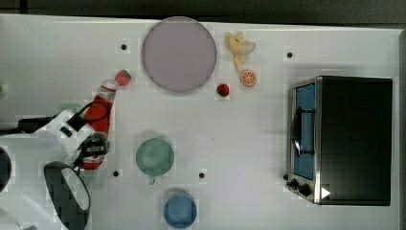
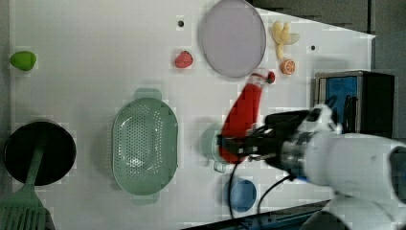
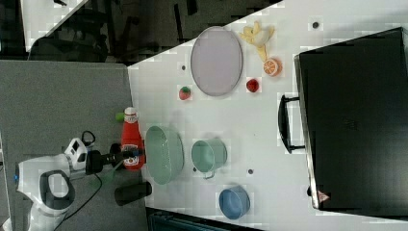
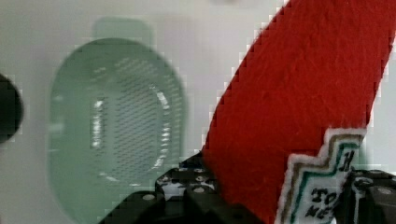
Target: Pick Ketchup from the table and place it in strainer.
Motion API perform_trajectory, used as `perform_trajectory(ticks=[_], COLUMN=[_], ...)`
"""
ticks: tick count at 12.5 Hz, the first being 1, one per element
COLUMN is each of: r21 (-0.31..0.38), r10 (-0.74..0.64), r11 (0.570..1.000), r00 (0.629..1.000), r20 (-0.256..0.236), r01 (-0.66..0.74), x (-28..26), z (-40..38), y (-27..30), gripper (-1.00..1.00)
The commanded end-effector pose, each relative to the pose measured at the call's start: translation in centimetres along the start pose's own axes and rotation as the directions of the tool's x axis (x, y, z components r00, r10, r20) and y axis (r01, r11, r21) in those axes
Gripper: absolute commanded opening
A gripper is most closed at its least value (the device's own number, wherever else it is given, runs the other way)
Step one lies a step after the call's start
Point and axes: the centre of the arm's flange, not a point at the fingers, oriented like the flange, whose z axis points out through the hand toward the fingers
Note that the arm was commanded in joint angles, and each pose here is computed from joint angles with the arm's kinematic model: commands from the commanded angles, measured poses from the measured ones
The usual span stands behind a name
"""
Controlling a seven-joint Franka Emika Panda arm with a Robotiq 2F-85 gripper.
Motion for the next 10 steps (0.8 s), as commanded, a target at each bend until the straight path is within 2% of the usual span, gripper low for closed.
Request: perform_trajectory(ticks=[1,4,8,10], r21=[0.076,0.148,0.231,0.236], r10=[0.194,0.226,0.188,0.184], r11=[0.978,0.960,0.950,0.948], r00=[0.980,0.970,0.975,0.972], r20=[0.033,0.087,0.119,0.146], r01=[-0.196,-0.237,-0.212,-0.215], x=[-0.6,-1.8,-2.4,-2.5], z=[3.2,7.8,13.0,15.3], y=[-4.1,-7.5,-9.5,-9.5], gripper=[0.26,0.26,0.26,0.32])
